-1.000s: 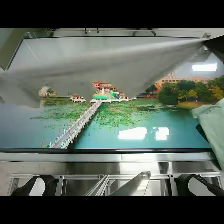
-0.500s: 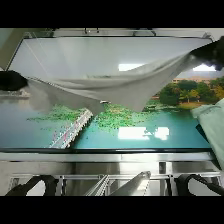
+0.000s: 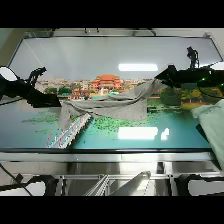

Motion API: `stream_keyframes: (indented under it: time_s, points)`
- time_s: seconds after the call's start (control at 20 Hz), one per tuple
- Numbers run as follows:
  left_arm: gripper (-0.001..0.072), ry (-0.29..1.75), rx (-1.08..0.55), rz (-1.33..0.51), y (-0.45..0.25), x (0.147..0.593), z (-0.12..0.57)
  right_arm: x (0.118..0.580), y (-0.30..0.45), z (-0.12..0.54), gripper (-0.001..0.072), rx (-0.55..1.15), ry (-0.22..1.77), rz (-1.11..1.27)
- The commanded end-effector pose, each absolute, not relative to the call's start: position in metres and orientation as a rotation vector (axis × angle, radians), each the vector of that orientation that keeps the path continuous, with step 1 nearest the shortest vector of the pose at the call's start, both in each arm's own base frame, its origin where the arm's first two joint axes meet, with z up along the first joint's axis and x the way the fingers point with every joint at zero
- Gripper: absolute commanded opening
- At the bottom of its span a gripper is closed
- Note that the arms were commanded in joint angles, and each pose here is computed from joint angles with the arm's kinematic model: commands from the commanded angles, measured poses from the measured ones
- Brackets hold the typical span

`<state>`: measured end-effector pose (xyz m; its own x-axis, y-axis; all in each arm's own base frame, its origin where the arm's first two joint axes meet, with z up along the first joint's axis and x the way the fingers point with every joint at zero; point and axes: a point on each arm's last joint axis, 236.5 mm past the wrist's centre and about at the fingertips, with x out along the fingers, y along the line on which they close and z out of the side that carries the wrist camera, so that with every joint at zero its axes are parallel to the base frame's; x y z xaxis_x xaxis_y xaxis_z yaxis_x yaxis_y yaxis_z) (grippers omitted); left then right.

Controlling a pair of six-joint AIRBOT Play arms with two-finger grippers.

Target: Fold the shirts.

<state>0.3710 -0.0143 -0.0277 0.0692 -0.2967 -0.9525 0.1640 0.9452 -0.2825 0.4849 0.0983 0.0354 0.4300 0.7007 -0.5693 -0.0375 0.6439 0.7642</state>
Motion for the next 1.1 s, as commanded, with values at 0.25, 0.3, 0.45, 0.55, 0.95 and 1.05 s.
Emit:
stream_keyframes:
  time_s: [0.25, 0.3, 0.45, 0.55, 0.95, 1.05]
  points:
    - [0.0718, 1.495, -0.314, -0.267, 0.017, 0.358, -0.012, 0.446, 0.054, 0.022, 0.0556, 0.848, 1.177, 0.551]
    - [0.0718, 1.461, -0.336, -0.281, 0.011, 0.358, -0.015, 0.432, 0.062, 0.013, 0.0456, 0.866, 1.226, 0.574]
    - [0.0711, 1.418, -0.356, -0.294, 0.003, 0.357, -0.033, 0.387, 0.097, -0.026, 0.0438, 0.905, 1.375, 0.622]
    - [0.0710, 1.439, -0.380, -0.302, 0.000, 0.355, -0.047, 0.368, 0.116, -0.053, 0.0438, 0.902, 1.434, 0.602]
    - [0.0710, 1.478, -0.379, -0.320, 0.001, 0.357, -0.075, 0.350, 0.122, -0.109, 0.0437, 0.750, 1.535, 0.411]
    - [0.0710, 1.452, -0.367, -0.317, 0.004, 0.366, -0.069, 0.349, 0.136, -0.109, 0.0437, 0.730, 1.540, 0.433]
